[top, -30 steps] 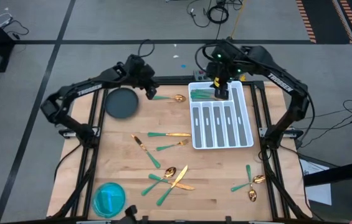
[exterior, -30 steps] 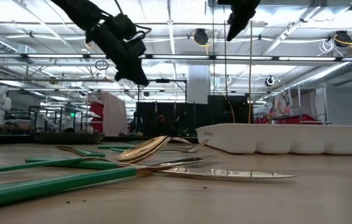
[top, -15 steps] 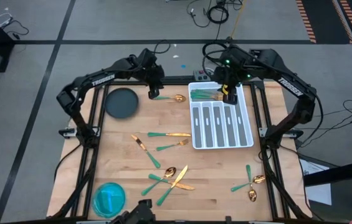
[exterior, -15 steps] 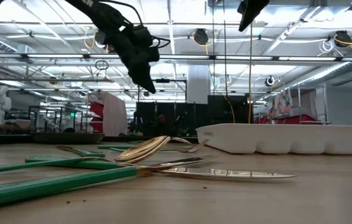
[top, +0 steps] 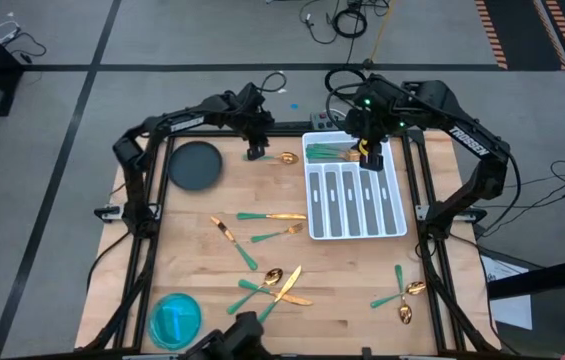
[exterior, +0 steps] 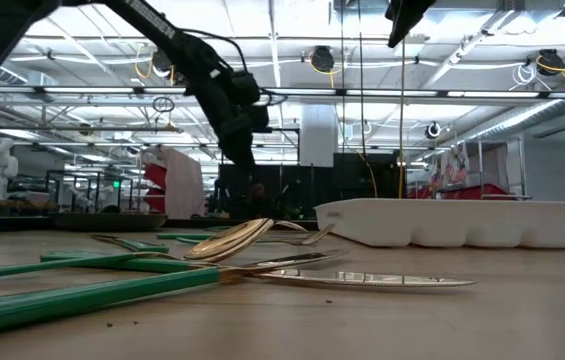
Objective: Sort silverware
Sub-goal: Put the green spoon into the silverware tray
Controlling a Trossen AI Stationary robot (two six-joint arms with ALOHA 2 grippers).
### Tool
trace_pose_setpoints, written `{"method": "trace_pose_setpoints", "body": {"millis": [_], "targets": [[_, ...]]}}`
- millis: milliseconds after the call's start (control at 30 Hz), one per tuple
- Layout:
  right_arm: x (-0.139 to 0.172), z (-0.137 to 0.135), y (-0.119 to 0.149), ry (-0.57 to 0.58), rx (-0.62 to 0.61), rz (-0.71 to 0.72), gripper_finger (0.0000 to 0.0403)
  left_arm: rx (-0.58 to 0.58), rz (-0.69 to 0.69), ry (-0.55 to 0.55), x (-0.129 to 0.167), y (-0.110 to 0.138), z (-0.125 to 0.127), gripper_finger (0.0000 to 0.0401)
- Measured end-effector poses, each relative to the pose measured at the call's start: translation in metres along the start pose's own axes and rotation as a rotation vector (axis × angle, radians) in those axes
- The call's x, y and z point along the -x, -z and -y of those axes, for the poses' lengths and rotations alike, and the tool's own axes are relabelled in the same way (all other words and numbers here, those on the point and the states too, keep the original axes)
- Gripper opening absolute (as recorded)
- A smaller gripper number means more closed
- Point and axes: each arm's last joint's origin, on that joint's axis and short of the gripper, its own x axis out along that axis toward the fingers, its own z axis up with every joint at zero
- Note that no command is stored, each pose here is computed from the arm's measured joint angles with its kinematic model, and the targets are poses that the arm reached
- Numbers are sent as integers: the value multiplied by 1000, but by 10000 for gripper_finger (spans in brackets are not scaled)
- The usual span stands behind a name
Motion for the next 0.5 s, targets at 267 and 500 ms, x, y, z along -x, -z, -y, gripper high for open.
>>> {"method": "trace_pose_setpoints", "body": {"millis": [267, 500], "targets": [[0, -1, 2, -9, -16, -25, 144, 12, -76, 49, -30, -6, -15, 76], [0, -1, 4, -16, -16, -44, 144, -20, -131, 88, -42, -5, -19, 76]]}}
